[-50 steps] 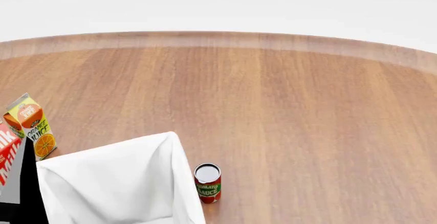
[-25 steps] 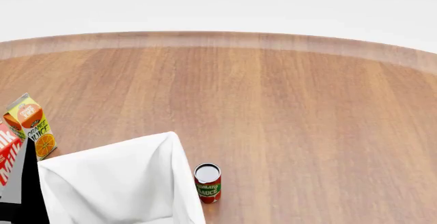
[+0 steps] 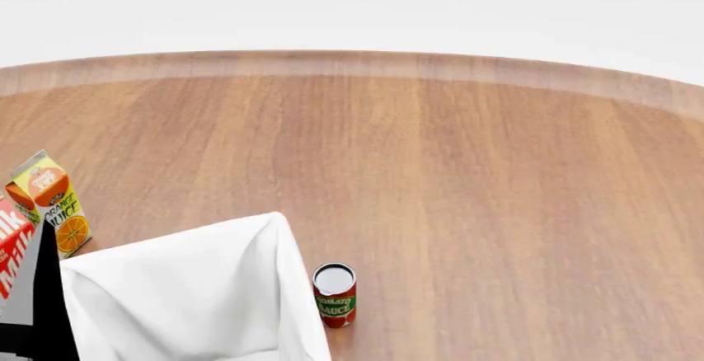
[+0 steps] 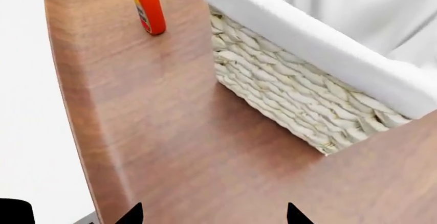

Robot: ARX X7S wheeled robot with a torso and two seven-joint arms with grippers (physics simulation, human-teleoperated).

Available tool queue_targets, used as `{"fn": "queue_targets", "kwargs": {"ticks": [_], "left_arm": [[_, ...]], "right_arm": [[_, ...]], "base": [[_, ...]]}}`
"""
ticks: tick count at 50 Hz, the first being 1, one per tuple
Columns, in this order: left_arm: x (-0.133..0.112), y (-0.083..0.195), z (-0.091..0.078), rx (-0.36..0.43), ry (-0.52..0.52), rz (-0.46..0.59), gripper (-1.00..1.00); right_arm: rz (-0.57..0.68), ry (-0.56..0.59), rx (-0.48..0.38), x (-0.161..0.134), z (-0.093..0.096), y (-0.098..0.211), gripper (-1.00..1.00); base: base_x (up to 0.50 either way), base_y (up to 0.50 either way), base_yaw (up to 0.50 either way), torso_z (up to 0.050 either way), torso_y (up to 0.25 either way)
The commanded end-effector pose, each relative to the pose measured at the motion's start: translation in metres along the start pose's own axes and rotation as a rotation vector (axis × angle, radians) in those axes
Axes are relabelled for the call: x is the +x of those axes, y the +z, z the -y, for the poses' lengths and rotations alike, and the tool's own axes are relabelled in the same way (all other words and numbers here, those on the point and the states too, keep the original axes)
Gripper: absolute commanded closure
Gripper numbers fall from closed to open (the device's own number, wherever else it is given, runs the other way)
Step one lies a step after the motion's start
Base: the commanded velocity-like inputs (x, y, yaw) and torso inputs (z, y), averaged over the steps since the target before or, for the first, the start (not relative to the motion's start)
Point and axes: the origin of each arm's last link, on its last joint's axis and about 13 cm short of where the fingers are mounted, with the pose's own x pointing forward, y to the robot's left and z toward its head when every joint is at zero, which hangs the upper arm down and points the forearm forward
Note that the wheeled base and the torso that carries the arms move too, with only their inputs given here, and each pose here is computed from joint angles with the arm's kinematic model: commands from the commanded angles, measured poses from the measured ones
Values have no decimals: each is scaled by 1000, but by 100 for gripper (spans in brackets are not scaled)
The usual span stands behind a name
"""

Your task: Pick up the butter and put it in the basket.

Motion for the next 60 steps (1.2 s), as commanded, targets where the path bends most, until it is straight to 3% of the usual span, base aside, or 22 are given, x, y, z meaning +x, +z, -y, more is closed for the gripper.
{"fn": "queue_targets", "kwargs": {"ticks": [1,10,34,45,60], "left_arm": [[0,0,0,-1,-1,-1,-100],[0,-1,1,0,-4,-3,-100],[0,-2,1,1,-7,-6,-100],[0,-3,2,2,-11,-8,-100],[0,-1,1,-2,-9,-4,-100]], "right_arm": [[-52,41,52,10,-7,-16,-100],[-133,91,131,28,-23,-52,-100],[-151,56,141,25,-21,-58,-100],[-288,-7,-77,13,-22,-60,-100],[-342,-21,-188,3,-20,-47,-100]], "base": [[0,0,0,0,0],[0,0,0,0,0],[0,0,0,0,0],[0,0,0,0,0],[0,0,0,0,0]]}}
